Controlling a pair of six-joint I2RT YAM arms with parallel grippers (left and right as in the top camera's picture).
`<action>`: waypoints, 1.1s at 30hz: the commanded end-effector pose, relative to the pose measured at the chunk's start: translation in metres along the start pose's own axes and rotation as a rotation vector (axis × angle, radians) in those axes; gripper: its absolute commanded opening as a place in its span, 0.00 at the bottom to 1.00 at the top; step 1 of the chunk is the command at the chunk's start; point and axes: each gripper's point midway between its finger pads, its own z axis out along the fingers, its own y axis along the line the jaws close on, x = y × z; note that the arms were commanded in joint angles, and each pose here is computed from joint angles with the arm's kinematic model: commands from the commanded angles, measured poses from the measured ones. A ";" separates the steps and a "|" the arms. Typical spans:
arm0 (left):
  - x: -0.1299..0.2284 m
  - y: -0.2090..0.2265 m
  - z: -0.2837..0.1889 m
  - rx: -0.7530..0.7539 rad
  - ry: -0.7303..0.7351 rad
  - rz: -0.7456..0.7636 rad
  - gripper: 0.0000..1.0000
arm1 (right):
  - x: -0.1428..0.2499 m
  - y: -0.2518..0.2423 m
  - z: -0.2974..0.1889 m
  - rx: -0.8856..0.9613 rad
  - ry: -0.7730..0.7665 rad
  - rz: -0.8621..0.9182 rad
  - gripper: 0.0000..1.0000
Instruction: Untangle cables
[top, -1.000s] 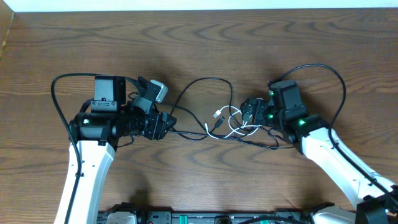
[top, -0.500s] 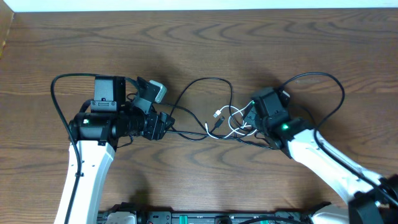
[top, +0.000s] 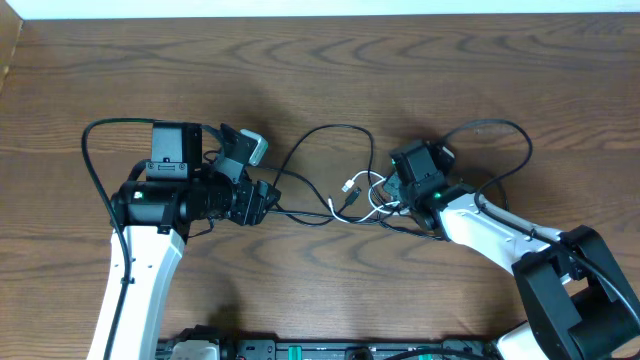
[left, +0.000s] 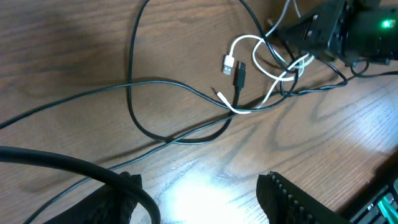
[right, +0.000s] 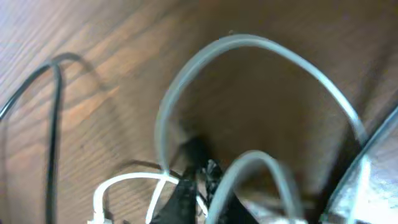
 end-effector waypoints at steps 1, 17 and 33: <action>0.002 0.000 0.001 0.001 0.008 0.015 0.66 | -0.002 0.012 -0.004 -0.044 -0.004 -0.087 0.01; 0.003 0.000 0.002 0.003 0.012 0.010 0.76 | -0.089 0.139 -0.160 -0.453 -0.374 -0.498 0.01; -0.021 -0.029 0.016 0.252 -0.070 0.024 0.91 | -0.133 0.179 -0.300 -0.711 -0.642 -0.471 0.01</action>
